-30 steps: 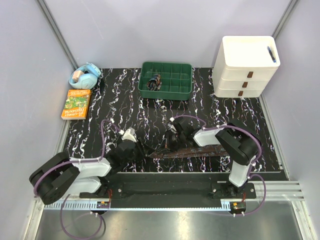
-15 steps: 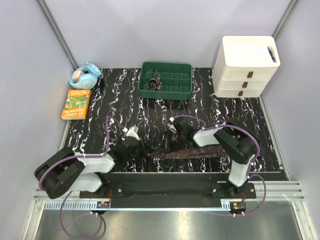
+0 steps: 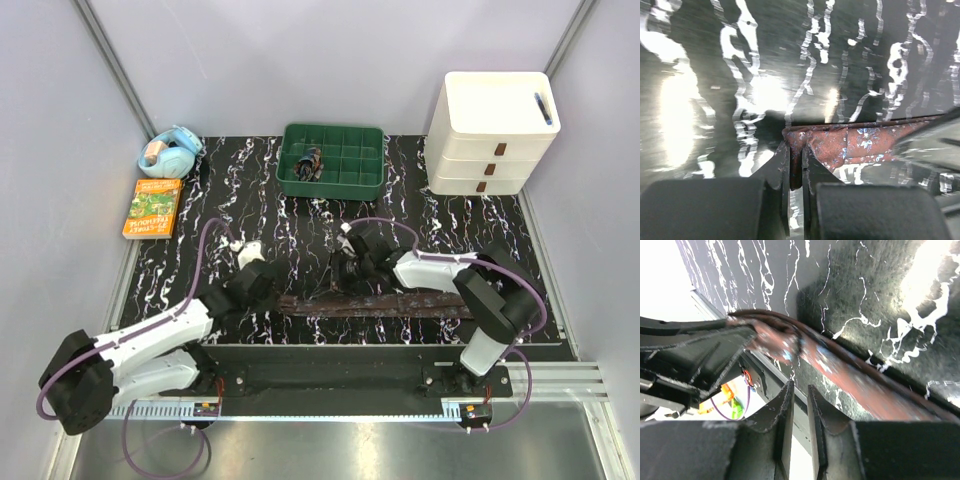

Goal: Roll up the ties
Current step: Roll the tie at the center of the board.

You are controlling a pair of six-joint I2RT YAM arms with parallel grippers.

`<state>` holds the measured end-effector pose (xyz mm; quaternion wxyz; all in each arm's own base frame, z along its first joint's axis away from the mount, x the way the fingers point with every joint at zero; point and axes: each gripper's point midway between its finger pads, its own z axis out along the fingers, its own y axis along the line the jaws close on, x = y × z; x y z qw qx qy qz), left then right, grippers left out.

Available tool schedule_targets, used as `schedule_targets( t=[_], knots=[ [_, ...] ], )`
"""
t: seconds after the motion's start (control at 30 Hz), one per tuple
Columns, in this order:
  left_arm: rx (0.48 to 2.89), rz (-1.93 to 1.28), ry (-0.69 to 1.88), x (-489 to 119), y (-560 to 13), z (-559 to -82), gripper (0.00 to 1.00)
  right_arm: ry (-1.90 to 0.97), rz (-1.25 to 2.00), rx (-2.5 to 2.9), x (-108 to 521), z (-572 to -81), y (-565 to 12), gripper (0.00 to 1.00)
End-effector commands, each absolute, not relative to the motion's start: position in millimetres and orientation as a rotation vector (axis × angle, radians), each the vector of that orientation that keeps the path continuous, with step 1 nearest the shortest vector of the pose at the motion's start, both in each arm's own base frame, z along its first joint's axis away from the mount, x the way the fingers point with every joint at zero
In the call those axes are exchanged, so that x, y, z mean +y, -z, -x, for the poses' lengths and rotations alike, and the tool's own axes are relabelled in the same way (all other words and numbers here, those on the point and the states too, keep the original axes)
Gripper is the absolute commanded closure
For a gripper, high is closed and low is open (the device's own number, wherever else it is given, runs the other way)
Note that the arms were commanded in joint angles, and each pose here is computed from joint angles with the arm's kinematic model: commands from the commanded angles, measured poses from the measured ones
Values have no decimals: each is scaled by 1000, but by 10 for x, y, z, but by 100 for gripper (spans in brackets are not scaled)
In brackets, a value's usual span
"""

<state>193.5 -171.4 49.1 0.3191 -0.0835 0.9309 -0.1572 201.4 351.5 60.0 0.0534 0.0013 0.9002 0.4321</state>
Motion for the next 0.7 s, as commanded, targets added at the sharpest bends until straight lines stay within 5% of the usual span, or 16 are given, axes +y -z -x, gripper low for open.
schedule_targets(
  t=[0.0, 0.67],
  knots=[
    [2430, 122, 136, -1332, -648, -1982, 100, -1277, -12, 2688, 3410, -2100, -752, 76],
    [2335, -255, -542, -1565, -809, -2079, 100, -1198, -170, 2674, 2771, -2190, -748, 77]
  ],
)
